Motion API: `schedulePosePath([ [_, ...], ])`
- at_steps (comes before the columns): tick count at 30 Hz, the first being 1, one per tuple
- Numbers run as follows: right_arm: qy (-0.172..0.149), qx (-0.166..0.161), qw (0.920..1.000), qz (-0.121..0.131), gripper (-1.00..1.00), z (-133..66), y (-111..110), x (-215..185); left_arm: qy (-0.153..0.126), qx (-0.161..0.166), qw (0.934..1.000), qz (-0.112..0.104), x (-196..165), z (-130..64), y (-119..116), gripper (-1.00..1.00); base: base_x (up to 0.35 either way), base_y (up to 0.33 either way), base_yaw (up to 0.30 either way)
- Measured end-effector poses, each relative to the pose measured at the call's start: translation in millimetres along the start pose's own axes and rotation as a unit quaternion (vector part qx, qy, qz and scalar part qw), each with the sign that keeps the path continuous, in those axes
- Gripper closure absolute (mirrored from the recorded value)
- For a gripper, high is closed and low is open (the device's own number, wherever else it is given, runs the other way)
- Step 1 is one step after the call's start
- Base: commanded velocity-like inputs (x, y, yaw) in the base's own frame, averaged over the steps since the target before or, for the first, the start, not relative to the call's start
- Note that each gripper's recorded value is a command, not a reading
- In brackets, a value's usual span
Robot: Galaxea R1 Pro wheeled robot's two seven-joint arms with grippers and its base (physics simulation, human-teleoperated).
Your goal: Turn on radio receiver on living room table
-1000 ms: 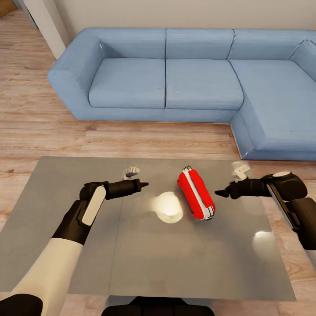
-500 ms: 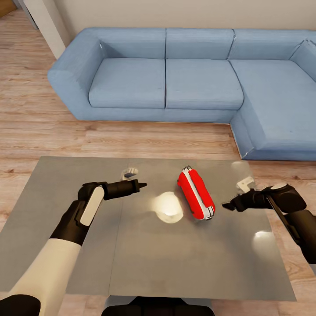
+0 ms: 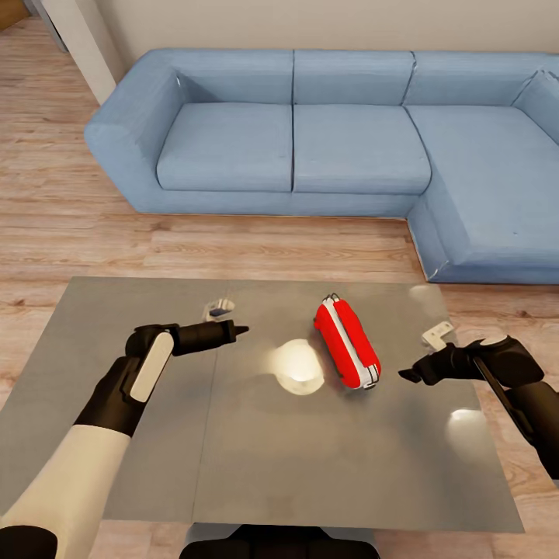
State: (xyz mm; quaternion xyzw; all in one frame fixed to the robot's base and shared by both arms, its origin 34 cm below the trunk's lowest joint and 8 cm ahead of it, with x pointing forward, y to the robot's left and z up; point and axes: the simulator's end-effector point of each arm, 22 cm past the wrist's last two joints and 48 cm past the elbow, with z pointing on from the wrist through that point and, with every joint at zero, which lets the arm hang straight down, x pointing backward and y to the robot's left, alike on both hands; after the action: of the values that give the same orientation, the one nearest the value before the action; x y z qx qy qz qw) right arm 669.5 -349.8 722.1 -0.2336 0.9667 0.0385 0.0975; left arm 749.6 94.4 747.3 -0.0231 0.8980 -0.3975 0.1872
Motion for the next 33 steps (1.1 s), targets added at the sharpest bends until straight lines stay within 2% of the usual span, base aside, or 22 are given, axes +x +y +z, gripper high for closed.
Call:
schedulePosePath([
  [3,-0.002,0.002,1.0000,0.003,-1.00,-1.0,-2,-1,0.001,-0.001,1.0000,-0.001,1,0.1,1,1.00,0.000,0.000,0.000],
  [8,-0.012,0.012,0.9995,0.025,-1.00,-8.6,-17,-3,0.002,-0.003,1.0000,-0.001,2,0.4,2,1.00,0.000,0.000,0.000],
  [11,-0.017,0.016,0.9993,0.030,-1.00,-12.5,-22,-5,0.001,-0.003,1.0000,0.000,0,-0.8,1,1.00,0.000,0.000,0.000],
  [33,-0.025,0.030,0.9988,0.030,-1.00,-29.0,-27,-8,-0.013,0.001,0.9998,0.014,-15,-12.2,-16,1.00,0.000,0.000,0.000],
])
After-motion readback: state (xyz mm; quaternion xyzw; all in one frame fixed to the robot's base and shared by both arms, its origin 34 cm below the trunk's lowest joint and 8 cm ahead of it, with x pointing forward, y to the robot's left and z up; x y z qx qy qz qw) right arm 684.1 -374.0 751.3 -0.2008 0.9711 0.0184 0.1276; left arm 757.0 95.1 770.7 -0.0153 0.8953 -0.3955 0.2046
